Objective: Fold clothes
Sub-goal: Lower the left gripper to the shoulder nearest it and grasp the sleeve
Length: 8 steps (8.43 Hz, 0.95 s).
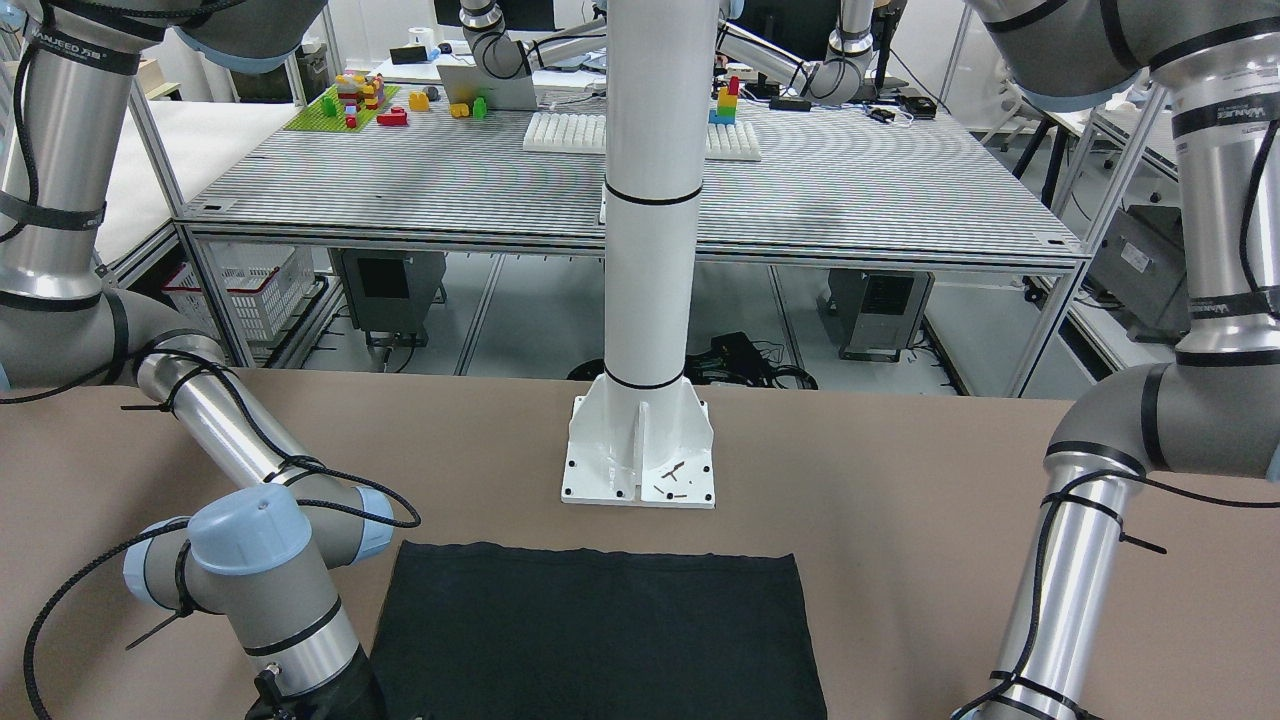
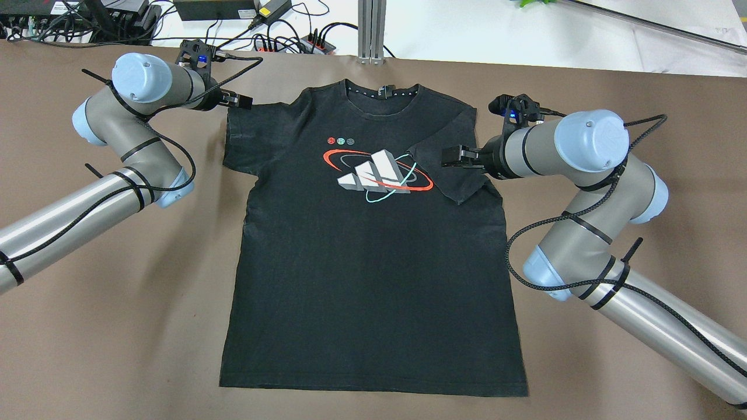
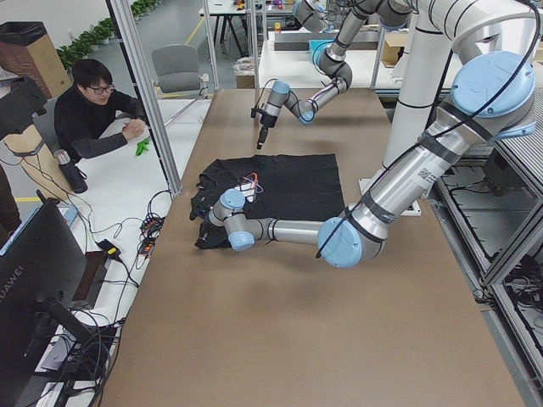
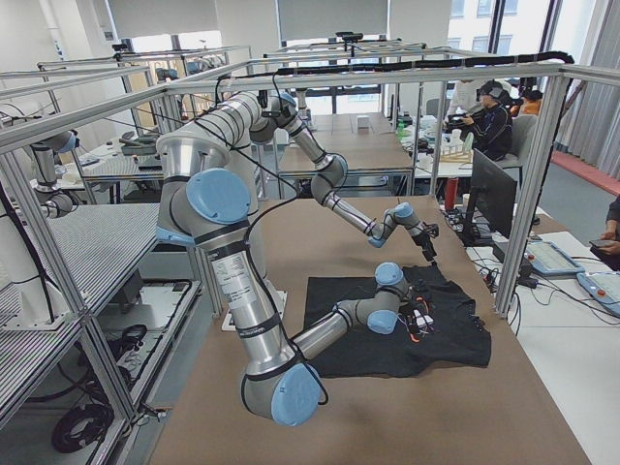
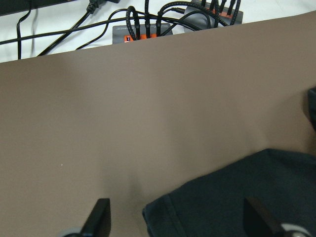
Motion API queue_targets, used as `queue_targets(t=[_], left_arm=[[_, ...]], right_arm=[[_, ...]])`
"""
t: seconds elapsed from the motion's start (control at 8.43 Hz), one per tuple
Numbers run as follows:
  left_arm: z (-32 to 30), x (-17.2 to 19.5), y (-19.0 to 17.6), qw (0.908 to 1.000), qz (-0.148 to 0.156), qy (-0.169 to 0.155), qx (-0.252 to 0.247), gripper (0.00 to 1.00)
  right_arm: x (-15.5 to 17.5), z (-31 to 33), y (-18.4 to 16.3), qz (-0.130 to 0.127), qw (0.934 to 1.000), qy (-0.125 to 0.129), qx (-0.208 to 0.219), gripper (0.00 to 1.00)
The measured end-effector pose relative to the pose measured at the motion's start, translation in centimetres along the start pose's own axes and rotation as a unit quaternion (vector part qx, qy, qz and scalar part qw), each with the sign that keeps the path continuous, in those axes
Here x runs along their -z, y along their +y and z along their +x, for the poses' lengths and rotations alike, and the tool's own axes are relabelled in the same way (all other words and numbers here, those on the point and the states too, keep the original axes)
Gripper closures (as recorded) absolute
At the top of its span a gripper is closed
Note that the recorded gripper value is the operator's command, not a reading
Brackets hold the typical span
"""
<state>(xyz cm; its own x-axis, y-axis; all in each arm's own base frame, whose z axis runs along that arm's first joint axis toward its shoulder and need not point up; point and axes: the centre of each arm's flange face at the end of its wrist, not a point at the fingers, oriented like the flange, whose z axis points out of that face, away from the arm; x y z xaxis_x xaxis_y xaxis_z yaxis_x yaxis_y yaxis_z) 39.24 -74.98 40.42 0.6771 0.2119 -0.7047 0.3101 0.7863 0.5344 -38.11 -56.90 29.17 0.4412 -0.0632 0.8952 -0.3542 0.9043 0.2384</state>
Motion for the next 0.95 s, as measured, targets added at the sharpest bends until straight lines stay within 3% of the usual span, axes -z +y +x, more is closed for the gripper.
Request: queue_targets(t=[0.59,0.71,0.95], left_arm=[[-0.5,-2.5,0.9,0.9996,-0.013,-0.027,0.002,0.06],[-0.4,-2.7,1.3,0.9995,-0.014,-0.027,0.001,0.11],[0.0,-3.0,1.7,0.9996,-0.017,-0.025,0.0,0.48]], right_arm=[[-0.2,0.2,0.0,0.0,1.0,0.004,0.0,0.06],[-0.2,0.1,0.0,0.0,1.0,0.004,0.0,0.06],[-0.2,0.0,0.0,0.0,1.0,0.003,0.0,0.06]])
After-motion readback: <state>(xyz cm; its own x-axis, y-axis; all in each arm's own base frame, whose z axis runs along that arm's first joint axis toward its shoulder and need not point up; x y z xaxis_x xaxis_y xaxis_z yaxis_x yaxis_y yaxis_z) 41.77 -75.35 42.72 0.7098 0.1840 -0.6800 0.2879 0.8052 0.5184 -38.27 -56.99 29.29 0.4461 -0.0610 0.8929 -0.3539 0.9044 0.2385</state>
